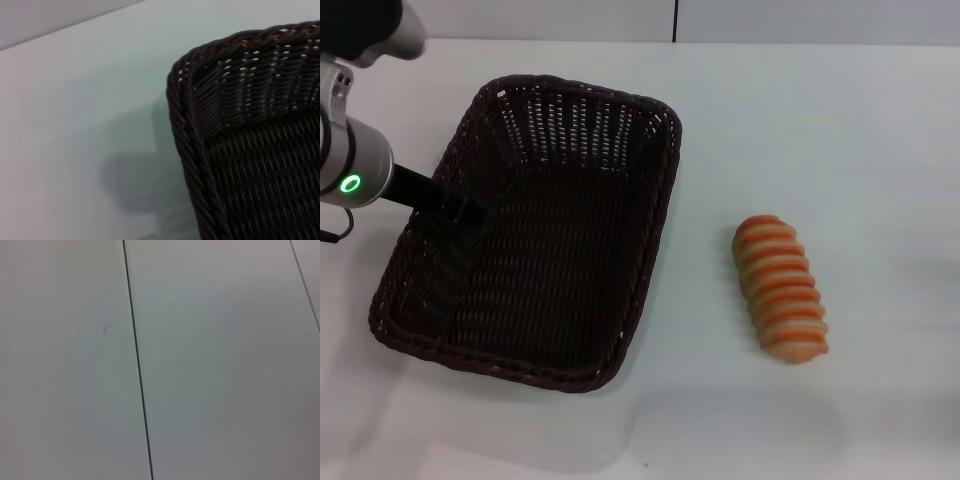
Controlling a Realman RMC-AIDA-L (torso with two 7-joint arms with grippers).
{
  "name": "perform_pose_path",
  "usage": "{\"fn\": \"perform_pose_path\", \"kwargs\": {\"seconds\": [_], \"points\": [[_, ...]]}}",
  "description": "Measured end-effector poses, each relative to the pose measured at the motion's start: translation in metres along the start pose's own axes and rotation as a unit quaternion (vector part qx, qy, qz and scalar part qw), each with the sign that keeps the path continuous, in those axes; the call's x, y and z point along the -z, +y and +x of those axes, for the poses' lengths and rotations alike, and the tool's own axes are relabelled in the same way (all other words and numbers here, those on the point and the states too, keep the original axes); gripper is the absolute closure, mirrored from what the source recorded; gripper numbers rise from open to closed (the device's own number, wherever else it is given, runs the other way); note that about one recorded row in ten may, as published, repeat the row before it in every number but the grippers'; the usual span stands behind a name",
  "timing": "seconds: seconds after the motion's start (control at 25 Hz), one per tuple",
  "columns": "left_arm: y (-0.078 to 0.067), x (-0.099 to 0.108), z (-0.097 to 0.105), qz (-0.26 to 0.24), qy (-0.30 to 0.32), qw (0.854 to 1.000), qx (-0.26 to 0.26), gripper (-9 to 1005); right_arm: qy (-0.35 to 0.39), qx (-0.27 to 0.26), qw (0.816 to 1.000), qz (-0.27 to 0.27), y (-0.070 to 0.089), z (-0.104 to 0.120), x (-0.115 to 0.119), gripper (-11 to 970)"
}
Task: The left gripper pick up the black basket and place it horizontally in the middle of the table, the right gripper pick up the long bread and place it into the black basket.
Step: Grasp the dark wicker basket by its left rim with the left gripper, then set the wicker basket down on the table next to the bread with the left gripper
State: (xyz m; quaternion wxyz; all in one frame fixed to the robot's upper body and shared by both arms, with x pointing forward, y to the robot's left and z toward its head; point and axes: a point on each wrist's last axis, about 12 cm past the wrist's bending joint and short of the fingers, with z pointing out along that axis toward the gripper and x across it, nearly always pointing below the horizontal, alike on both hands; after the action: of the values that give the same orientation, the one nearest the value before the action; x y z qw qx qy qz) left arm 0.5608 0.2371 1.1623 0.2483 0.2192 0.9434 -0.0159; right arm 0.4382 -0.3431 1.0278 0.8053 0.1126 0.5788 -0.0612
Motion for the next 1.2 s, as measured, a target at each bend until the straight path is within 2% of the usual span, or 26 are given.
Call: {"fn": "perform_pose_path", "kwargs": {"seconds": [0.2, 0.32, 0.36, 0.44, 0.6, 0.92, 1.2], "points": [[-0.002, 0.0, -0.004, -0.009, 0.006, 0.999, -0.036, 441, 0.002, 0.0, 1.0, 0.0, 0.0, 0.0, 0.0, 267], [-0.005, 0.004, -0.009, 0.0, -0.001, 0.997, -0.081, 561, 0.001, 0.0, 1.0, 0.0, 0.0, 0.0, 0.0, 267], [-0.008, 0.008, -0.015, 0.009, -0.008, 0.993, -0.114, 601, 0.0, -0.001, 1.0, 0.0, 0.001, 0.0, 0.0, 267], [-0.009, 0.011, -0.019, 0.017, -0.01, 0.991, -0.133, 681, -0.001, -0.002, 1.0, -0.001, 0.001, 0.0, 0.0, 267], [-0.007, 0.018, -0.036, 0.057, -0.021, 0.978, -0.199, 706, -0.003, -0.003, 1.0, -0.004, 0.003, 0.0, 0.0, 266], [0.013, 0.016, -0.07, 0.121, -0.028, 0.957, -0.261, 766, -0.012, -0.005, 1.0, -0.006, 0.003, -0.003, 0.006, 267], [0.004, 0.022, -0.093, 0.18, -0.038, 0.923, -0.339, 809, -0.024, -0.007, 1.0, -0.004, 0.002, -0.006, 0.011, 266]]}}
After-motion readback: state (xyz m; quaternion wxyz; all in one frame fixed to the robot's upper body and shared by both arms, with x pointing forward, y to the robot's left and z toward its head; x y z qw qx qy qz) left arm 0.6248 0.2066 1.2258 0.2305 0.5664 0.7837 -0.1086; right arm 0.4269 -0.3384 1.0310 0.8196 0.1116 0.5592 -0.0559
